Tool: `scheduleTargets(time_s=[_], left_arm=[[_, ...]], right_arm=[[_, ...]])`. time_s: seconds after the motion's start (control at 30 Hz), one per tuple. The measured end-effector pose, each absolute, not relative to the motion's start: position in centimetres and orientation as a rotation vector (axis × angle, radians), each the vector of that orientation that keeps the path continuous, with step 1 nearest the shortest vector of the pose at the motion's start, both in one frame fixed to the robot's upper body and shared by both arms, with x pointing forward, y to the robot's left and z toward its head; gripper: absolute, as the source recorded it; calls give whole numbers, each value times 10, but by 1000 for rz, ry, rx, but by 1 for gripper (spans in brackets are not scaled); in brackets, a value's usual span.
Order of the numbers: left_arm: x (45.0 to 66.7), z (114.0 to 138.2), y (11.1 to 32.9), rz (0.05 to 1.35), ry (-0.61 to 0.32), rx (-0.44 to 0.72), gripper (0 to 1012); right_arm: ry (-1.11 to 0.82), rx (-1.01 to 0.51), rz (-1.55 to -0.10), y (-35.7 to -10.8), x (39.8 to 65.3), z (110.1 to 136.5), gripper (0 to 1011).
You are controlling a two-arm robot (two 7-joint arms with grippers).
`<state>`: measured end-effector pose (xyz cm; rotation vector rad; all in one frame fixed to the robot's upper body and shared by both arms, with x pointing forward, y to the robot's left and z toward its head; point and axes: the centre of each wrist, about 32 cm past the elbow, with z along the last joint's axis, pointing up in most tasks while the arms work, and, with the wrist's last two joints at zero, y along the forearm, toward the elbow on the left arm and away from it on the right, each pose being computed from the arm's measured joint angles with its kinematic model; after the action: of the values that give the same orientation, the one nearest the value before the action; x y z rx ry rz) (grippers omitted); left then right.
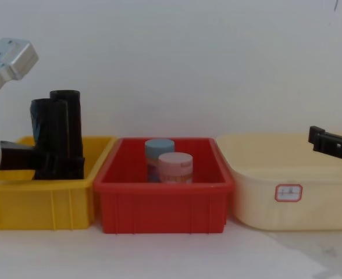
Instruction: Pick up the garbage bag with the one hand and transfer it to the other hand.
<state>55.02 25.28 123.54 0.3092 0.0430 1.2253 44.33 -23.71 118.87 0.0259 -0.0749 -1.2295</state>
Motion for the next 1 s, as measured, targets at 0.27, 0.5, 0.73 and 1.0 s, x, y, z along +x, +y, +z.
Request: scheduleTargets(time_s=[0.27,0.5,0.73,1.0], left_arm=[[555,1234,249,1229,46,312,992],[557,1234,248,1231,47,314,867],[558,1234,247,1232,48,314,619],[559,1233,246,1233,49,315,539]], right_arm=[[-75,26,-1229,-237,443,1189,1000],[-75,26,-1229,-237,443,1189,1000],[-75,26,-1229,-237,443,1189,1000],[-70,20,-1217,-238,446,1188,1000]])
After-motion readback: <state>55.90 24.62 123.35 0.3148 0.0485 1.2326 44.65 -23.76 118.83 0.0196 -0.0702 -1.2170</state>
